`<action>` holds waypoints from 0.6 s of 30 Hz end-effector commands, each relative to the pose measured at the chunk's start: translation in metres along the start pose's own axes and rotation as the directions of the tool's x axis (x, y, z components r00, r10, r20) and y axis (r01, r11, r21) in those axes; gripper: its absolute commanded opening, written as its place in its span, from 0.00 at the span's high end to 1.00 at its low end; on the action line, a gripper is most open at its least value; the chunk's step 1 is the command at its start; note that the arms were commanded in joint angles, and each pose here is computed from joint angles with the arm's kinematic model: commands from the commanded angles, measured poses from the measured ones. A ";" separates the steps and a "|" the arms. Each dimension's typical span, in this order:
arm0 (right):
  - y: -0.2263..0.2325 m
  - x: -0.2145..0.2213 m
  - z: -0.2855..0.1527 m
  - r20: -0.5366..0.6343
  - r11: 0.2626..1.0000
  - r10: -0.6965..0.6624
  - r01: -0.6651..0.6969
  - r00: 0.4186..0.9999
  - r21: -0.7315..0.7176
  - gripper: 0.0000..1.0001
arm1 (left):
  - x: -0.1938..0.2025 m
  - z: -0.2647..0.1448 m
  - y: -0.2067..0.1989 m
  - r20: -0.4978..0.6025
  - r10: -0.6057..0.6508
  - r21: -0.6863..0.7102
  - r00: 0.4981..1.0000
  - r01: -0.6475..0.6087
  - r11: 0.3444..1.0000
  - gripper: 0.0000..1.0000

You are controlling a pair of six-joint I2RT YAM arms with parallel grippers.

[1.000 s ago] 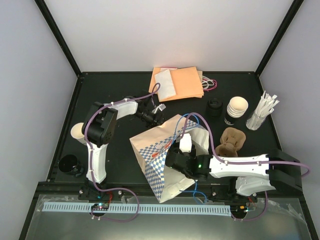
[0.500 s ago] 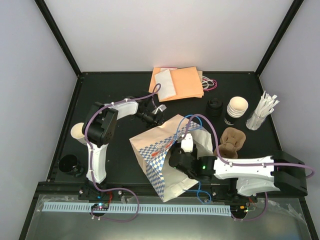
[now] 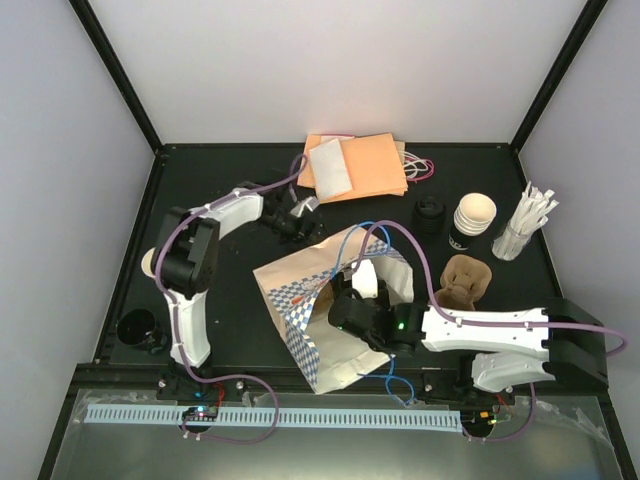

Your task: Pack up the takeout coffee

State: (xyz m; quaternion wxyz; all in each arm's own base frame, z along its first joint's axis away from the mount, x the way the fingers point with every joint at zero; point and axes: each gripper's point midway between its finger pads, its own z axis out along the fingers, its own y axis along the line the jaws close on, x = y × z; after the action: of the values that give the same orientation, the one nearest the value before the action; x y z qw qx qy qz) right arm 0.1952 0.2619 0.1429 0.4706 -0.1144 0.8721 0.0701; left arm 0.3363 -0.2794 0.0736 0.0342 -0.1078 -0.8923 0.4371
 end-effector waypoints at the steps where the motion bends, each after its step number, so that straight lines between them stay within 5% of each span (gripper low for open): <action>1: 0.004 -0.003 -0.010 -0.052 0.997 -0.059 0.056 0.997 -0.060 0.80 | -0.021 -0.062 -0.030 0.143 0.086 -0.077 0.986 -0.075 0.994 0.01; 18: 0.014 -0.009 0.003 -0.155 0.976 -0.192 0.172 0.969 -0.135 0.78 | 0.001 -0.124 -0.027 0.246 0.130 -0.238 0.960 -0.070 0.969 0.01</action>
State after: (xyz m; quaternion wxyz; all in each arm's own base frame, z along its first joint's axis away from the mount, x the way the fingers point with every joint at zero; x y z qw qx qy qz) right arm 0.1950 0.2652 0.1454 0.3981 -0.2028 0.8926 0.0611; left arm 0.3549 -0.2112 0.1514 -0.0884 -0.0927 -0.9245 0.3589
